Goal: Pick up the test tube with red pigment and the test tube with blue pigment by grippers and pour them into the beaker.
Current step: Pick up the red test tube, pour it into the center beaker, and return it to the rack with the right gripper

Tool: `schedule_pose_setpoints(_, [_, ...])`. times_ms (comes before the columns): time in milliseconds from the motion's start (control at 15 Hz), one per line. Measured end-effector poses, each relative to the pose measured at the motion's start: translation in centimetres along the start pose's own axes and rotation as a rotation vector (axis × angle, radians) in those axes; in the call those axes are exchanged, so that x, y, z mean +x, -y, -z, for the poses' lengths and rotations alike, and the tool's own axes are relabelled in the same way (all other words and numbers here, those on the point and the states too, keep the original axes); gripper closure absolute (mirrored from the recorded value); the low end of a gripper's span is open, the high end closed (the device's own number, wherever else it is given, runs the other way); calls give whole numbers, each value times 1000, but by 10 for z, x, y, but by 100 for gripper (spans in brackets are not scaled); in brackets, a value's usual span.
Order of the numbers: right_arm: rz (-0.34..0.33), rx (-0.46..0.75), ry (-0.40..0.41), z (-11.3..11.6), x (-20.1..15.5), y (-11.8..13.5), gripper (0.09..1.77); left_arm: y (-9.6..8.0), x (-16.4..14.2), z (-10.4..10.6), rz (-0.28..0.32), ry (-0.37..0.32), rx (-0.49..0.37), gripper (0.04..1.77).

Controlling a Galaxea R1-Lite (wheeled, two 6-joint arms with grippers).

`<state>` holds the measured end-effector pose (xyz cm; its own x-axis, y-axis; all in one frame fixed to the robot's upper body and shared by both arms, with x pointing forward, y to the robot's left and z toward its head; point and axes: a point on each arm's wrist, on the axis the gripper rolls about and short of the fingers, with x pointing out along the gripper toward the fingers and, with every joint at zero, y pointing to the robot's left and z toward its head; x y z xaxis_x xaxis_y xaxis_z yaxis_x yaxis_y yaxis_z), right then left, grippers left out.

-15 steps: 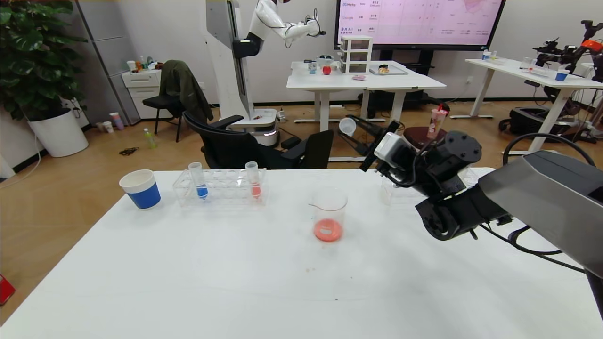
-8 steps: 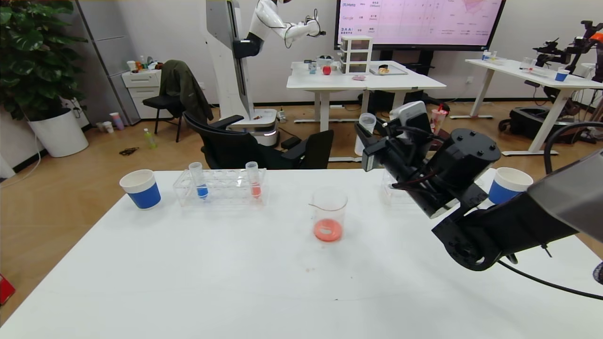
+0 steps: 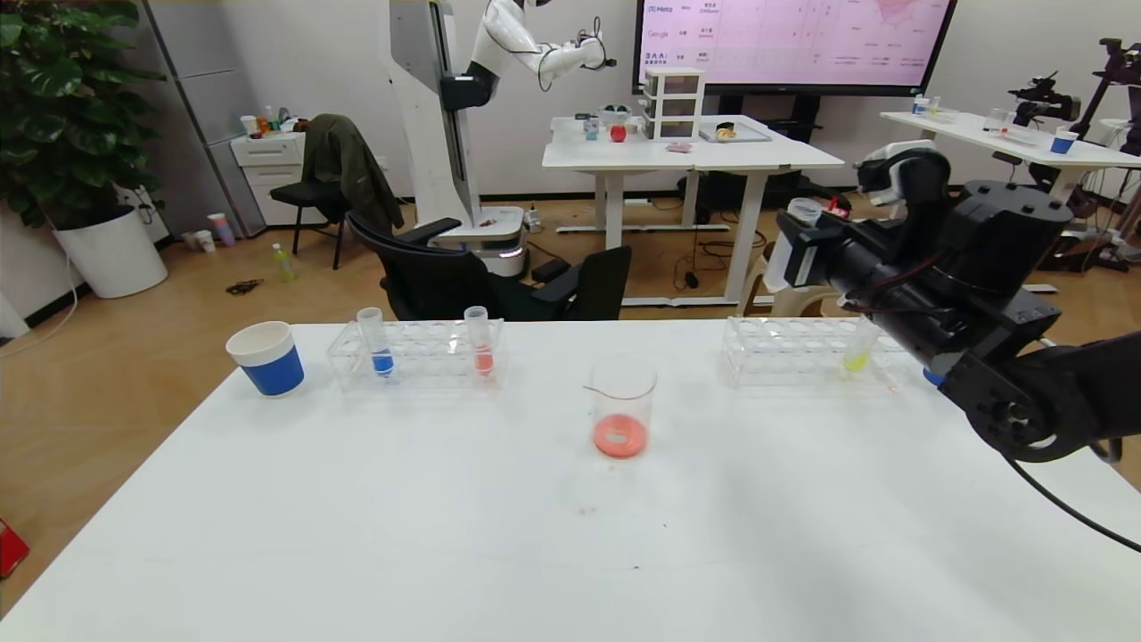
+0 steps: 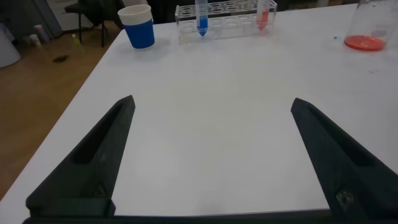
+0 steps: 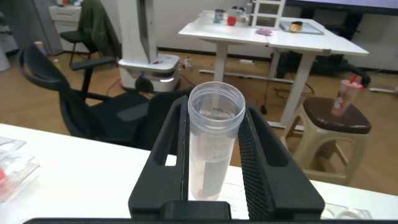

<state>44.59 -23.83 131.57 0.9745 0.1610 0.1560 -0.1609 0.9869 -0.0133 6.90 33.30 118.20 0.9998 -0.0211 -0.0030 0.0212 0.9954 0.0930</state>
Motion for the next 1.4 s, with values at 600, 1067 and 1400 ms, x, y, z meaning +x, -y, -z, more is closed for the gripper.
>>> schedule_pose_setpoints(600, [311, -33, -205, -11, -7, 152, 136, 0, 0, 0, 0, 0, 0, 6])
schedule_pose_setpoints(1067, [325, 11, -141, -1, -9, 208, 136, 0, 0, 0, 0, 0, 0, 6])
schedule_pose_setpoints(1400, [372, 21, -198, 24, -11, 227, 136, 0, 0, 0, 0, 0, 0, 6])
